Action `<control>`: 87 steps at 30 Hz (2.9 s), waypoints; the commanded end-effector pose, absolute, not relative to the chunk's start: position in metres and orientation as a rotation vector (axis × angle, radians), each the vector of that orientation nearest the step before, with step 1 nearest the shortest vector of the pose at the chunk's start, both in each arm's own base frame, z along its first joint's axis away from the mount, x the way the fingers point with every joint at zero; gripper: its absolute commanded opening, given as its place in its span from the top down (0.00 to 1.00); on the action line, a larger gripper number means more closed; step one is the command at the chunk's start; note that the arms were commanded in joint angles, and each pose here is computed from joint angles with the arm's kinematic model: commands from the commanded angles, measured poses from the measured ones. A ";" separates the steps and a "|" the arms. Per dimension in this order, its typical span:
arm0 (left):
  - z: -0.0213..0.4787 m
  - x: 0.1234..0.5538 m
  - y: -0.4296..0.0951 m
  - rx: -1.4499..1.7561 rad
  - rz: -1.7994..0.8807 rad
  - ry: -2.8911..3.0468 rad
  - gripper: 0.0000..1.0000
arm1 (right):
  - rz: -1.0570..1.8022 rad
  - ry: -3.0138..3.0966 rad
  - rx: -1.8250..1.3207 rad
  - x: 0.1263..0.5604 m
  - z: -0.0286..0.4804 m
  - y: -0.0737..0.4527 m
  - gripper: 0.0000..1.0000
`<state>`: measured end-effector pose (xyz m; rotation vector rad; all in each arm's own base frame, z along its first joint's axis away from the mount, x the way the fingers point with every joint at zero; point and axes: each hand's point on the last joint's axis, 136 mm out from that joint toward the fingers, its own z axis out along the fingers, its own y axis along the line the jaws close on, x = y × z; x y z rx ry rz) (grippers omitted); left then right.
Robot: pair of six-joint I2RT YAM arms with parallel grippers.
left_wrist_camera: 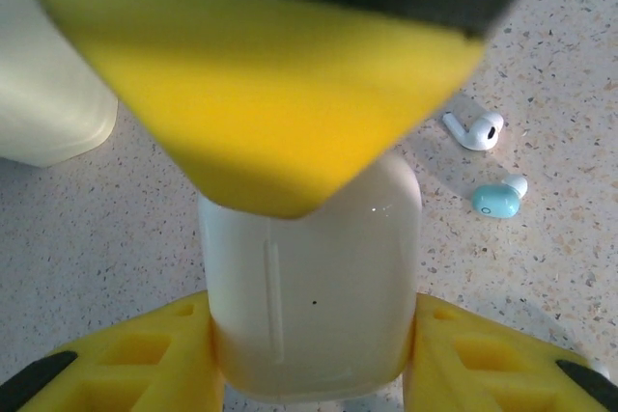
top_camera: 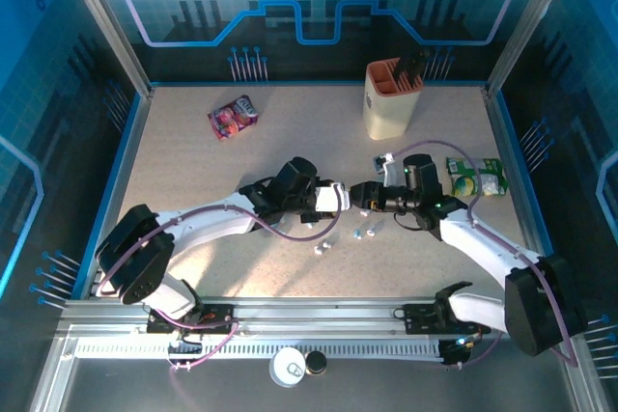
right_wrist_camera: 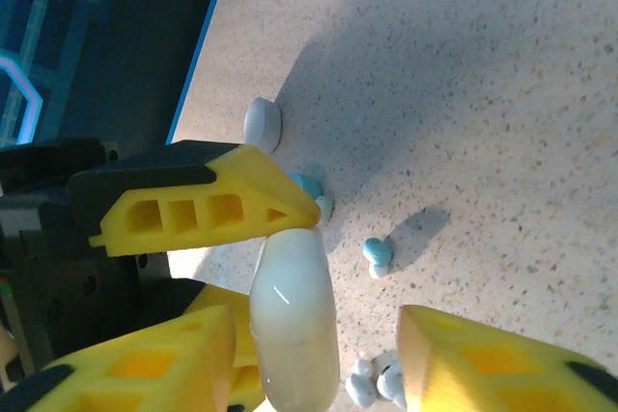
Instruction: Insert the wireless bluetooth earbuds into the charging case
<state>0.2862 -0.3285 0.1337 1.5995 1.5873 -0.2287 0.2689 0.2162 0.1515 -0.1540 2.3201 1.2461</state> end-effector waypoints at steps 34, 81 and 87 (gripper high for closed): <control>0.221 0.248 -0.315 0.980 -0.793 1.592 0.01 | 1.150 1.874 -0.497 0.262 0.226 0.200 0.85; 0.284 0.178 -0.317 0.956 -1.308 1.305 0.90 | 1.218 1.452 -0.904 0.197 0.299 0.242 0.44; 0.275 0.176 -0.317 1.020 -1.254 1.315 0.91 | 1.041 1.622 -0.745 0.227 0.289 0.230 0.37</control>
